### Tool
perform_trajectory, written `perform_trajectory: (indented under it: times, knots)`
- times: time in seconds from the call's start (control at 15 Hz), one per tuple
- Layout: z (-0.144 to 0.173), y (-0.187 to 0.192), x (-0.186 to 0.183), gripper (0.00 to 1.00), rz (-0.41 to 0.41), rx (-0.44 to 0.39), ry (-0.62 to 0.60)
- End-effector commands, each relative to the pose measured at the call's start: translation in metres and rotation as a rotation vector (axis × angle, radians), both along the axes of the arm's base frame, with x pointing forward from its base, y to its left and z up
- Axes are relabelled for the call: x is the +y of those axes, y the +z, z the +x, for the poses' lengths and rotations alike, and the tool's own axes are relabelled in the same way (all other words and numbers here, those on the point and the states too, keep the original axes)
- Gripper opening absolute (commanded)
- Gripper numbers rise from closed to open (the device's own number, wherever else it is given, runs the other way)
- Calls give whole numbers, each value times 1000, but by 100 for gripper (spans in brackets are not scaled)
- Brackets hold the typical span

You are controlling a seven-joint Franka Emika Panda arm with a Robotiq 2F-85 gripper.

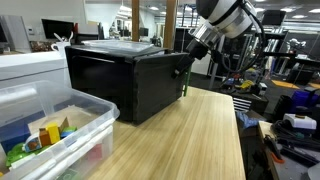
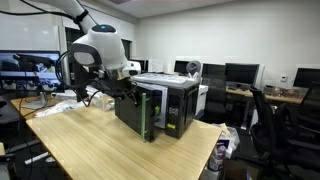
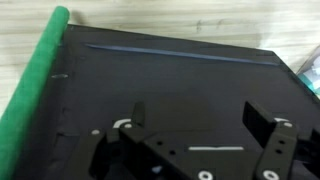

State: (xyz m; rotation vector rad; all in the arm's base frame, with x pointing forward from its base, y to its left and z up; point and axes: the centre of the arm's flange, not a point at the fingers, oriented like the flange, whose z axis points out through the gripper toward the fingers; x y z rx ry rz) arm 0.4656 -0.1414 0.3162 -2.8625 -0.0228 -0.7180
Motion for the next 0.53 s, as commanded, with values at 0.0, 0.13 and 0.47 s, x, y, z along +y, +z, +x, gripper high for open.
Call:
perform_trajectory:
  times: [0.0, 0.13, 0.47]
  knots:
    - [24, -1, 2, 100, 36, -18, -53]
    - [35, 4, 2, 100, 50, -37, -71]
    - [60, 20, 7, 100, 77, -70, -98]
